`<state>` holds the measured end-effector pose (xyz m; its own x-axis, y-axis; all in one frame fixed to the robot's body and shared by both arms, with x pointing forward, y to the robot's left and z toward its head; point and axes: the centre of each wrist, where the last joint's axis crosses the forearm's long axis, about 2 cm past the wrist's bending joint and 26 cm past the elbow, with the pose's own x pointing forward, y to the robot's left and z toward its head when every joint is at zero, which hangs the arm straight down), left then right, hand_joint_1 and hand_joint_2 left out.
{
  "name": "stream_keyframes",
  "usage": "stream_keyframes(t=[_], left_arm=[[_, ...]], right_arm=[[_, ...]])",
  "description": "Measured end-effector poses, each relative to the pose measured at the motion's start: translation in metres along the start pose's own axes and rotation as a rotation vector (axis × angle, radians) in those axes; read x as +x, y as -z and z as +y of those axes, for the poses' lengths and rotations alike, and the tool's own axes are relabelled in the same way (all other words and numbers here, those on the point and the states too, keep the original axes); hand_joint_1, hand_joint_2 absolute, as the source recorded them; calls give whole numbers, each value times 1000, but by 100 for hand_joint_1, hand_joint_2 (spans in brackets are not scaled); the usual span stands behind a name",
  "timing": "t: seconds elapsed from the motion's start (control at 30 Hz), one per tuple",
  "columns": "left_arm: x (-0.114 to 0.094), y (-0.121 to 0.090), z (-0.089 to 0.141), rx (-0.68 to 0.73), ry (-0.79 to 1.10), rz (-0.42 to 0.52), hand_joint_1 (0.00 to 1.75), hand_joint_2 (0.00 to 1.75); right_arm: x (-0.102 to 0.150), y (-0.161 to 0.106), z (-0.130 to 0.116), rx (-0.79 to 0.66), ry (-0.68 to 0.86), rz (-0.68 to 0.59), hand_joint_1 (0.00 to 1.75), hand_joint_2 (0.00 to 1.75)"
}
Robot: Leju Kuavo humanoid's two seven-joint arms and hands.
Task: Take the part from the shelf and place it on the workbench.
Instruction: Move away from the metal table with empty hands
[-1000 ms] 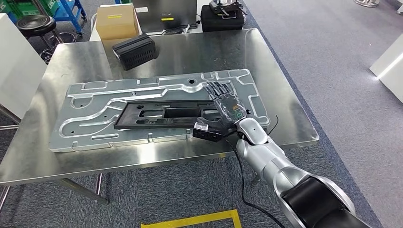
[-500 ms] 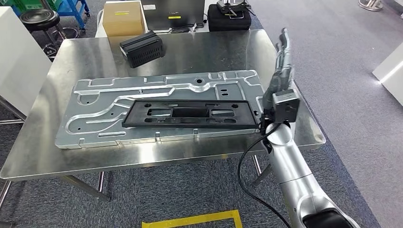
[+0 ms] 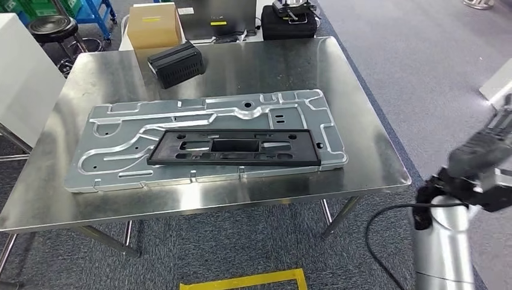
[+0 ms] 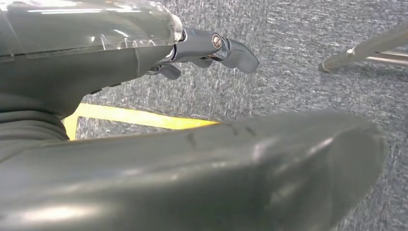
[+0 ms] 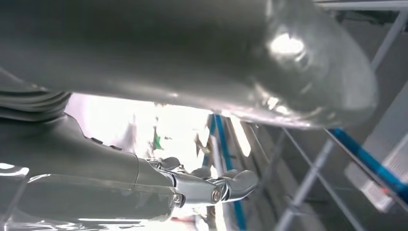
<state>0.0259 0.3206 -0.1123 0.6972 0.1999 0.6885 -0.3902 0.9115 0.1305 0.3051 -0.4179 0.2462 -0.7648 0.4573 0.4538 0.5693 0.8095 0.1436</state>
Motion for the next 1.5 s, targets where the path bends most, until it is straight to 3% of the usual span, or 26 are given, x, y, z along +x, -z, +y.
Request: stream_keyframes(t=[0.17,0.27,0.4,0.7,1.0,1.27,1.5], left_arm=[[0,0,-1,-7,-1,-11,0,0],[0,-1,-2,-10,-3,-17,0,0],[-2,-2,-3,-10,-2,-3,0,0],[-5,-5,-7,-23,6,17,0,0],[-2,-3,-8,-22,2,22,0,0],[-1,-3,-11,-18,-13,24,0,0],[-5,-7,-17,-19,-29,38,0,0]], right_arm=[[8,-15,-96,-51,-193,19,0,0],[20,-31,-133,-58,-315,44,0,0],[33,-70,-166,-34,-456,151,0,0],[50,-116,-208,-16,-612,306,0,0],[51,-161,-231,27,-678,508,0,0],[51,-185,-242,18,-709,617,0,0],[46,-261,-247,70,-882,940,0,0]])
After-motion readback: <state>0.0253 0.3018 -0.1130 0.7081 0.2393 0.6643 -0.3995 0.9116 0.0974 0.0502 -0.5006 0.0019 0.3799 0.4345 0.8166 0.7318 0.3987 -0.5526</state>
